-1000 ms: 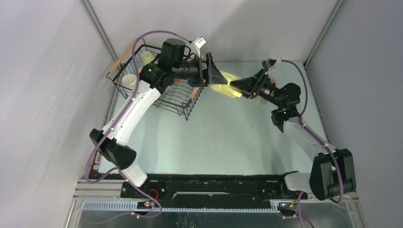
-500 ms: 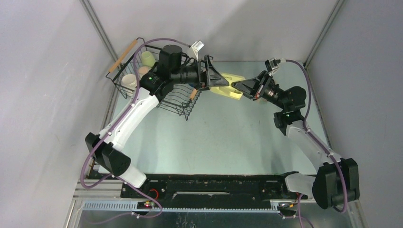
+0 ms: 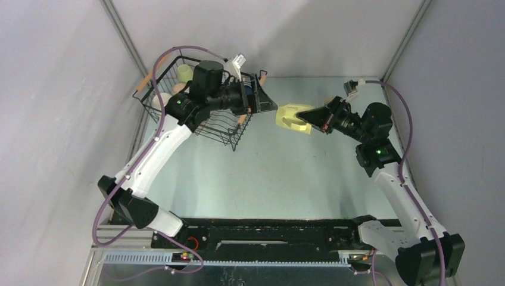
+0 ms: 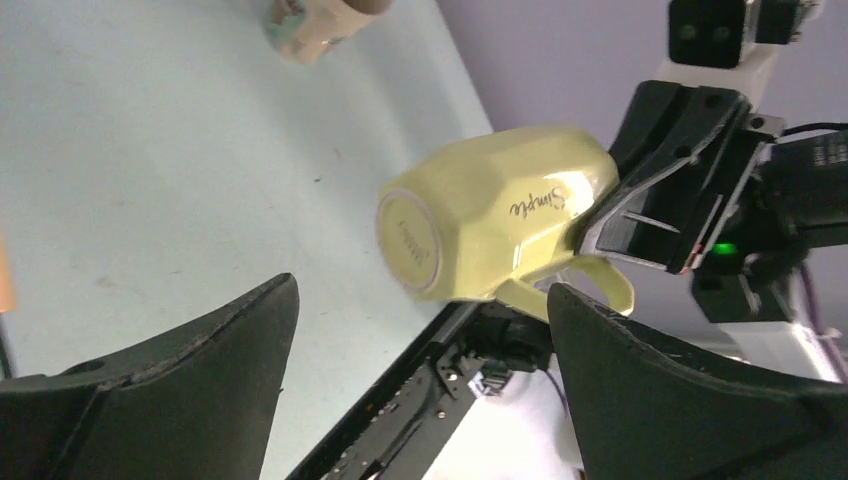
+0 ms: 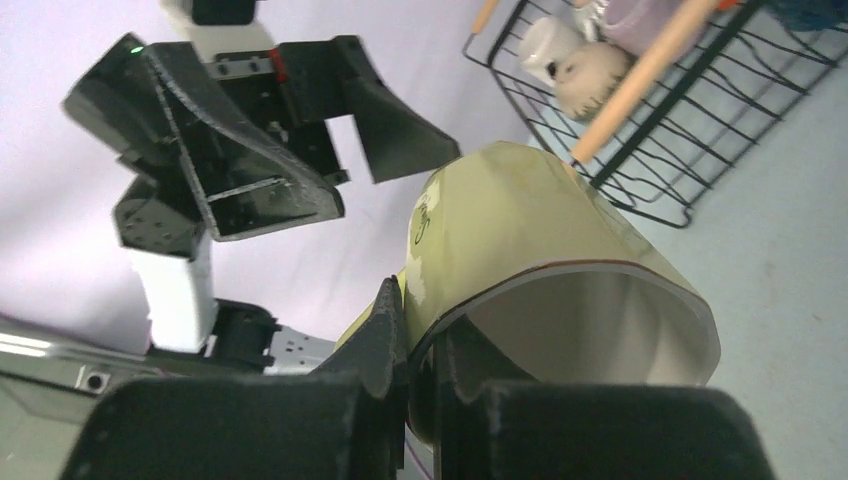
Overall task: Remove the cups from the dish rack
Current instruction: Place the cup at the center of the board.
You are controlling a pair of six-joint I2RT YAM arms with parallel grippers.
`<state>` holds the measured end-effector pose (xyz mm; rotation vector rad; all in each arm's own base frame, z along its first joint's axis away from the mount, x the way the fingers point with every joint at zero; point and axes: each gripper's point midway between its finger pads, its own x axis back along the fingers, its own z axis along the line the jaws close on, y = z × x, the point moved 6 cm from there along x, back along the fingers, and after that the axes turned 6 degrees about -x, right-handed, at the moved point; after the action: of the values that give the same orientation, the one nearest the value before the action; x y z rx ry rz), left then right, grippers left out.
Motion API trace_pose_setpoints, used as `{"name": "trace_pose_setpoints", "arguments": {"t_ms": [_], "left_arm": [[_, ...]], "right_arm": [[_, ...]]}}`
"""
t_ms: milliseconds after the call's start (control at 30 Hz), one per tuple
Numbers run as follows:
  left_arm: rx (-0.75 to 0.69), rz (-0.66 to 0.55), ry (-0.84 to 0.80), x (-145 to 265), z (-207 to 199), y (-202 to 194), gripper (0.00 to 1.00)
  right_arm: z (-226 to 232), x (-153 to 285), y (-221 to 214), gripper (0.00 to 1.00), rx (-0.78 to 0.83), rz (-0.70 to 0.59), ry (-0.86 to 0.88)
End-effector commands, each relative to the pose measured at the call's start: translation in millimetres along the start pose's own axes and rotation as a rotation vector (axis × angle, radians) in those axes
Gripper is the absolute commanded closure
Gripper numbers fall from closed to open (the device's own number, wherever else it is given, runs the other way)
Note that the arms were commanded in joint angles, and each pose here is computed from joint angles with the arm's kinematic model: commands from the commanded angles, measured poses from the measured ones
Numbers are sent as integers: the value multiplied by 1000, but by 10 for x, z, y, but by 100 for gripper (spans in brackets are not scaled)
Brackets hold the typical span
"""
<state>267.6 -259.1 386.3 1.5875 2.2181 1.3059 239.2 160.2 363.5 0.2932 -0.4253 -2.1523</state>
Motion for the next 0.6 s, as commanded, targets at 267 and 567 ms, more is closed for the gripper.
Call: {"name": "trace_pose_setpoints", "arguments": {"t_ms": [267,567], "left_arm": [[-150,-45,189,429,188,-205,0],[-188,16,157,445,213,-750,0]], "right_arm": [[-218,418,289,100,142,-154,-575],[-613,886,792,100,87,-356,-976]]}}
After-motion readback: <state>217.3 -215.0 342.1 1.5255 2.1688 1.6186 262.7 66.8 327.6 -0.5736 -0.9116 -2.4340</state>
